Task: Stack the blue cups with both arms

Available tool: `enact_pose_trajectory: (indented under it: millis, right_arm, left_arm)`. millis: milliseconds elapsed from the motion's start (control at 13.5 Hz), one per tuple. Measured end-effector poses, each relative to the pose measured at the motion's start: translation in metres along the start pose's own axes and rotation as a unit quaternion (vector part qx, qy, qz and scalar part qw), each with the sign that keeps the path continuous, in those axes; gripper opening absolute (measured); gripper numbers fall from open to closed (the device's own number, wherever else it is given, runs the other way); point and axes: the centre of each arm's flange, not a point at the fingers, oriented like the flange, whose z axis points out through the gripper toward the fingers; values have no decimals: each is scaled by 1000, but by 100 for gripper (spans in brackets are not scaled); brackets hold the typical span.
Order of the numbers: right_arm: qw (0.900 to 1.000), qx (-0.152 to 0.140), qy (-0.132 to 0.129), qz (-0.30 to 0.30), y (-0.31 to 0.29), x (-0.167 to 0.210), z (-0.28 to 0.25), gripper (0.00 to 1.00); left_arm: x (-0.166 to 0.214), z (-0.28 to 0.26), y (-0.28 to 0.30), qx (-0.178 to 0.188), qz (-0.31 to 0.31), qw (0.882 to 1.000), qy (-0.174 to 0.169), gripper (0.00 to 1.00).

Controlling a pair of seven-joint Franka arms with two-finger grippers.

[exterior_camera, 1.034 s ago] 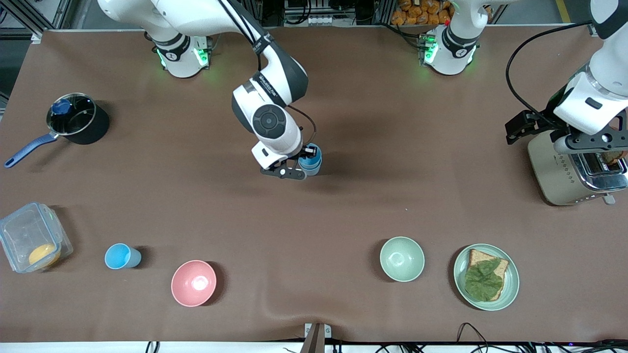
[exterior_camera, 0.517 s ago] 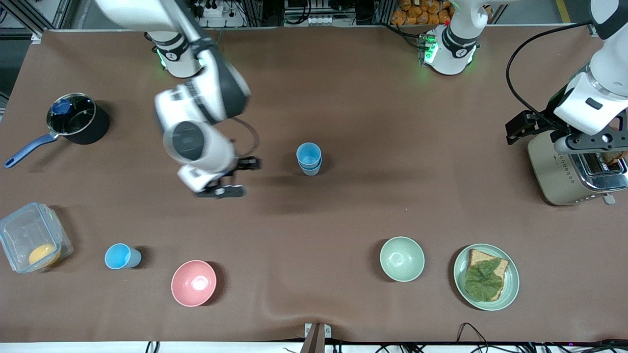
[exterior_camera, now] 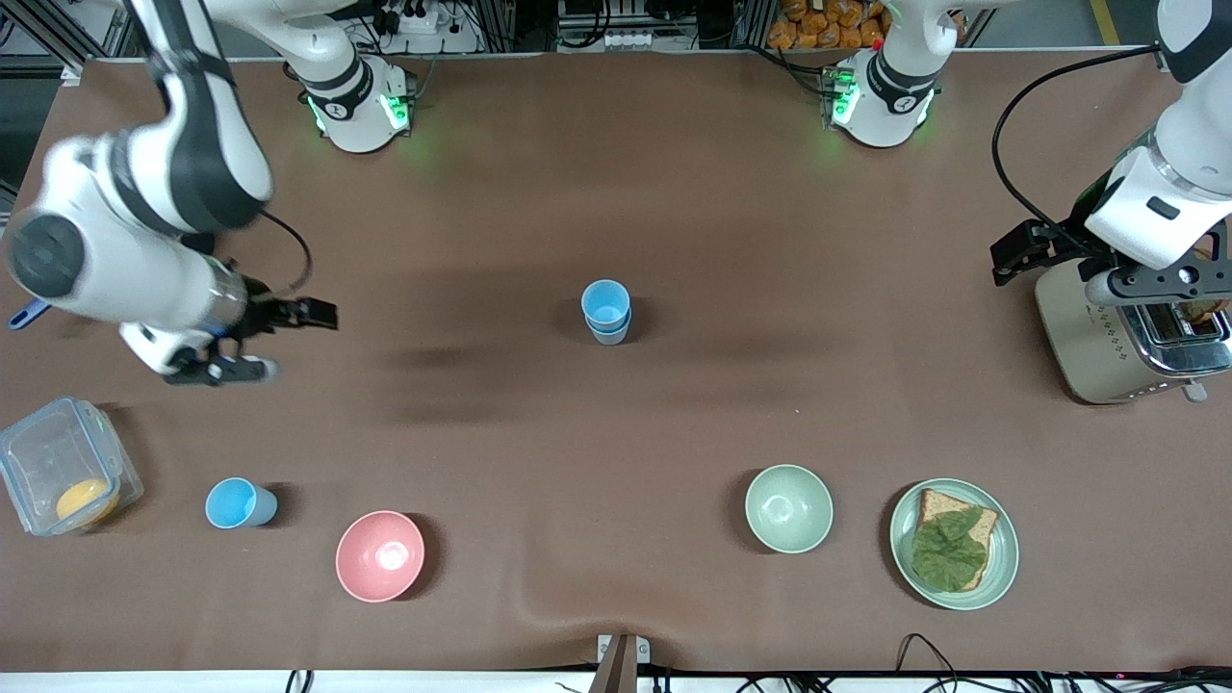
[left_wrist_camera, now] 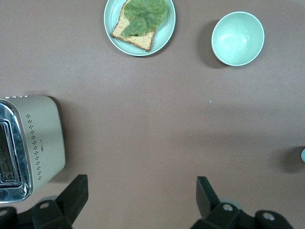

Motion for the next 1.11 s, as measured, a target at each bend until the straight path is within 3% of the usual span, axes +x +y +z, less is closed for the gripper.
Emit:
enact_pose_trajectory:
  millis: [221,443,664,812,1107]
  right_arm:
    - [999,8,29,-35,20,-38,-53,100]
    - [998,10,33,-50,56,-57,-86,100]
    - [998,-5,34,-61,69,-62,-108,100]
    - [998,-5,37,-50,77,-62,-112,100]
    - [998,-3,47,33,73,-50,-129,100]
  left_arm:
    - [0,1,0,0,0,1000,-1,100]
    - [1,-2,-1,0,-1,1000,2,100]
    - [1,-5,-2,-1,-1,1000,5,100]
    - [2,-8,-2,-2,-2,1000,8,100]
    - [-1,-23,6,-4,5,1000,21,100]
